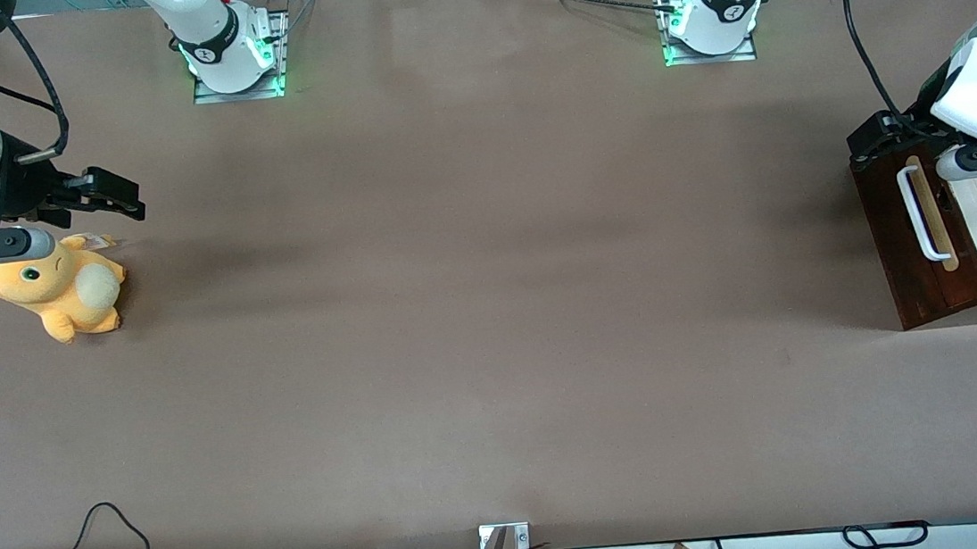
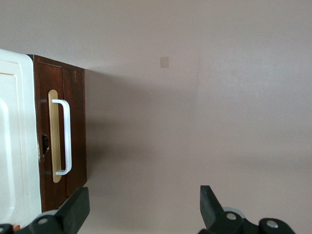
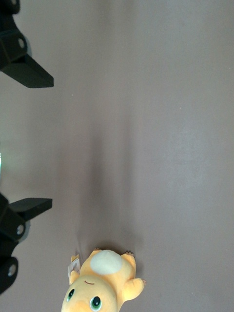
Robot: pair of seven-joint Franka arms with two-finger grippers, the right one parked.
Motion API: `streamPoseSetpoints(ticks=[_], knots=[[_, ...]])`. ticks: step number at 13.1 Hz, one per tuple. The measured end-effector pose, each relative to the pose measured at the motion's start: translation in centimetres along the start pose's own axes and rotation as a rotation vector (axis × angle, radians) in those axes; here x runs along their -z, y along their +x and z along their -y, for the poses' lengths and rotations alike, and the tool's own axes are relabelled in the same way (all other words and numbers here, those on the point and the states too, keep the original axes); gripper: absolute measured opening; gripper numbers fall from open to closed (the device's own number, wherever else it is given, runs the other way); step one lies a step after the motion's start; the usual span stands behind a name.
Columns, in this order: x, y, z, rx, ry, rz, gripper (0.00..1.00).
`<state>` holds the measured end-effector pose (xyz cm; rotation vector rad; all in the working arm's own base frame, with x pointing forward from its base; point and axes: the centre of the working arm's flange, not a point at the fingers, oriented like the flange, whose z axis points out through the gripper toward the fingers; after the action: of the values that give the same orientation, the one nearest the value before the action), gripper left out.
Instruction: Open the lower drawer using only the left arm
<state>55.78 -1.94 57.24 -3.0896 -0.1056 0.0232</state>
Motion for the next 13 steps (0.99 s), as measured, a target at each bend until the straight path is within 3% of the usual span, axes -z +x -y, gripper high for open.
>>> streamPoseSetpoints(ticks=[7, 13], knots=[[0.22, -0.09, -0.03, 0.0, 0.0, 0.006, 1.0], [-0.41, -0.43, 0.06, -0.053, 0.003, 0.05, 1.0]])
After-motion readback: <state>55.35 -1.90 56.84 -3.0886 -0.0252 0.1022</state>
